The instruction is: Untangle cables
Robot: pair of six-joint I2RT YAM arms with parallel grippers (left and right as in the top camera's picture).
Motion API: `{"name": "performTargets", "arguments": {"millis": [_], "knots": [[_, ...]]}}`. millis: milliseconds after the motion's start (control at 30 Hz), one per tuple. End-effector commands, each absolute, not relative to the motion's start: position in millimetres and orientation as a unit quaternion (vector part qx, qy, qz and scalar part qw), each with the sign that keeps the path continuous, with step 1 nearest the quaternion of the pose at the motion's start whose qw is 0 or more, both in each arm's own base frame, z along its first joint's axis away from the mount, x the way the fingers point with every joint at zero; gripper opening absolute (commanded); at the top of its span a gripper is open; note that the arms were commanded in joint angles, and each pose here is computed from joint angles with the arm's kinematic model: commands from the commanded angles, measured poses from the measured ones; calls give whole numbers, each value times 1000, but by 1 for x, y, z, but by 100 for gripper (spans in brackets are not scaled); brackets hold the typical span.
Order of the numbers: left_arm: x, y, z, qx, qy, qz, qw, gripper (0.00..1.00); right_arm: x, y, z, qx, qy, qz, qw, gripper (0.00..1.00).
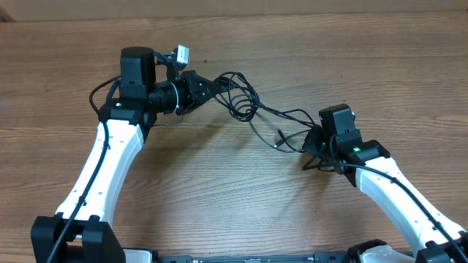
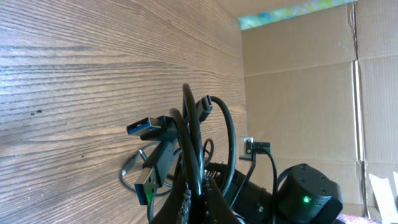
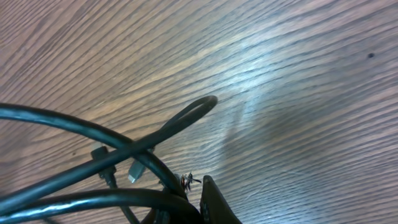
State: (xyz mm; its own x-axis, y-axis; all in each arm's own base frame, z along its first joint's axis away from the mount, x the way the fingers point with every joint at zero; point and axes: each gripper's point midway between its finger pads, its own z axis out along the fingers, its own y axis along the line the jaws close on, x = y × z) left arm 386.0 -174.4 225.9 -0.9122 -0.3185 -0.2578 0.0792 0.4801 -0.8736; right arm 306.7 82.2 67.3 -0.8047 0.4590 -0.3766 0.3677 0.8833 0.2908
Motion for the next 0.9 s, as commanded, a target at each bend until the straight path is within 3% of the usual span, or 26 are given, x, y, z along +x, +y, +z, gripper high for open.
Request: {"name": "performTargets", "arguments": {"millis": [0,300,367,533,700,867], "knots": [[396,-160,247,-85,828,-504,230,4,303,52,56,250,940,40,229,9],[396,-159,247,-84,828,-504,230,4,299,44,55,254,940,18,227,16],[396,-159,247,-83,828,-504,231,4,298,44,54,254,941,16,225,28],[396,-159,247,-83,828,-504,231,4,293,38,52,256,941,-1,220,42],[397,-159,247,-85,829,-503,232,4,291,42,51,254,944,12,212,70],[400,-155,244,-121,829,-499,224,4,286,43,49,253,947,11,199,71]]}}
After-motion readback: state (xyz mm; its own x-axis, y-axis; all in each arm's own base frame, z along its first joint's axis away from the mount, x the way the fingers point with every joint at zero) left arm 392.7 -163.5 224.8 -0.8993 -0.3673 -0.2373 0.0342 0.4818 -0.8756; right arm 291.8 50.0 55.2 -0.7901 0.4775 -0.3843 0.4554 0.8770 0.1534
